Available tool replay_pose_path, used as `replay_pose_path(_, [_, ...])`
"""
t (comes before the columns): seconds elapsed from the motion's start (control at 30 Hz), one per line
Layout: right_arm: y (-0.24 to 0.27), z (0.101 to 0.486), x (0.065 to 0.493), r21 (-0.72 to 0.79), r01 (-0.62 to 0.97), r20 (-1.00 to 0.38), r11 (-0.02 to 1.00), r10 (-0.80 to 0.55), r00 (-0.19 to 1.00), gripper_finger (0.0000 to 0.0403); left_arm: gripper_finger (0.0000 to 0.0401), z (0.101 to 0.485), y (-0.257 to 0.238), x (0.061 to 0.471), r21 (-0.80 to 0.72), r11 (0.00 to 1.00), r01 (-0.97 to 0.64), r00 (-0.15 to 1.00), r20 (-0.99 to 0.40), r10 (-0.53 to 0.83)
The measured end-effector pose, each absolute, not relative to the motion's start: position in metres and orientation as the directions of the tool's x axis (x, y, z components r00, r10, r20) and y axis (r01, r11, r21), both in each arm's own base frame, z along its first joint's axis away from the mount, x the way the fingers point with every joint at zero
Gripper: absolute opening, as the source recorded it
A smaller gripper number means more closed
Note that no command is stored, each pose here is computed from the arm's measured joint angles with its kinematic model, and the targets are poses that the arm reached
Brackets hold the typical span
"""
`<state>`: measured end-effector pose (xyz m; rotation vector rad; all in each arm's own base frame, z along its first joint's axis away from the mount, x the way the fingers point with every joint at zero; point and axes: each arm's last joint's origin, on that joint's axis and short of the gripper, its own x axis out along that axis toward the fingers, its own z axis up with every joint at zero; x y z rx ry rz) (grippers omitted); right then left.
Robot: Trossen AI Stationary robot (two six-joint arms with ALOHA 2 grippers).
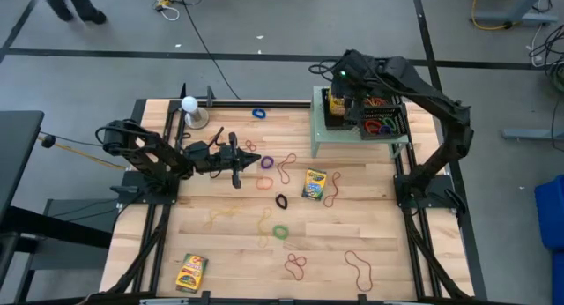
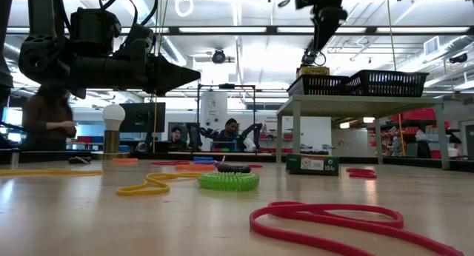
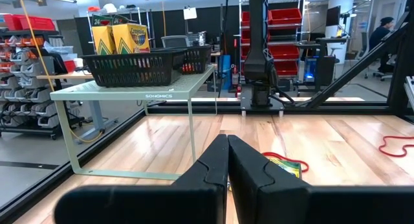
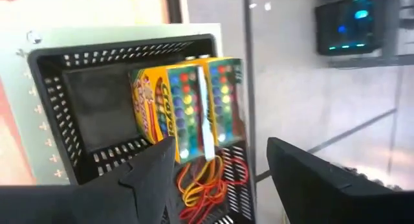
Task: Pick & Place Office Desk Supplies
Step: Put the orange rubber band into the bottom right black bin on the shelf
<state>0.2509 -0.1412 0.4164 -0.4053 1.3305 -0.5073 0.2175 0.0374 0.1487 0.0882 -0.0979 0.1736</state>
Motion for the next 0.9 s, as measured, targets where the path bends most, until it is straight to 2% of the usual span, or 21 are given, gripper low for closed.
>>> replay_pose_path(0.1, [-0.125, 0.428, 0.242, -0.526, 0.187, -0.803, 0.83, -0.557, 0.214, 0.0246, 0.001, 0.149, 0.037, 0.217, 0.079, 0.981, -0.177, 0.98, 0.105, 0.168])
replay_pose_path(0.2, [-0.107, 0.435, 0.229, -0.461, 0.252, -0.804, 0.851, -0.521, 0.287, 0.0216, 0.001, 0.149, 0.037, 0.217, 0.081, 0.981, -0.177, 0.98, 0.105, 0.168])
replay_pose_path(0.3, [-0.087, 0.426, 0.214, -0.462, 0.265, -0.77, 0.847, -0.531, 0.355, 0.0164, 0.001, 0.149, 0.037, 0.218, 0.081, 0.981, -0.176, 0.98, 0.105, 0.168])
replay_pose_path(0.5, [-0.053, 0.382, 0.189, -0.402, 0.323, -0.669, 0.857, -0.516, 0.536, 0.0041, 0.001, 0.149, 0.037, 0.217, 0.072, 0.982, -0.176, 0.98, 0.105, 0.168])
replay_pose_path(0.57, [-0.044, 0.367, 0.185, -0.366, 0.341, -0.632, 0.866, -0.5, 0.592, 0.0012, 0.001, 0.149, 0.038, 0.218, 0.054, 0.983, -0.174, 0.98, 0.106, 0.168])
replay_pose_path(0.73, [-0.024, 0.328, 0.185, -0.27, 0.36, -0.54, 0.893, -0.45, 0.711, 0.0018, 0.0011, 0.15, 0.038, 0.23, -0.07, 0.991, -0.117, 0.991, 0.058, 0.121])
replay_pose_path(0.9, [-0.002, 0.291, 0.194, -0.252, 0.321, -0.47, 0.913, -0.406, 0.784, 0.0009, 0.0011, 0.146, 0.03, 0.245, -0.077, 0.993, -0.093, 0.994, -0.072, 0.087])
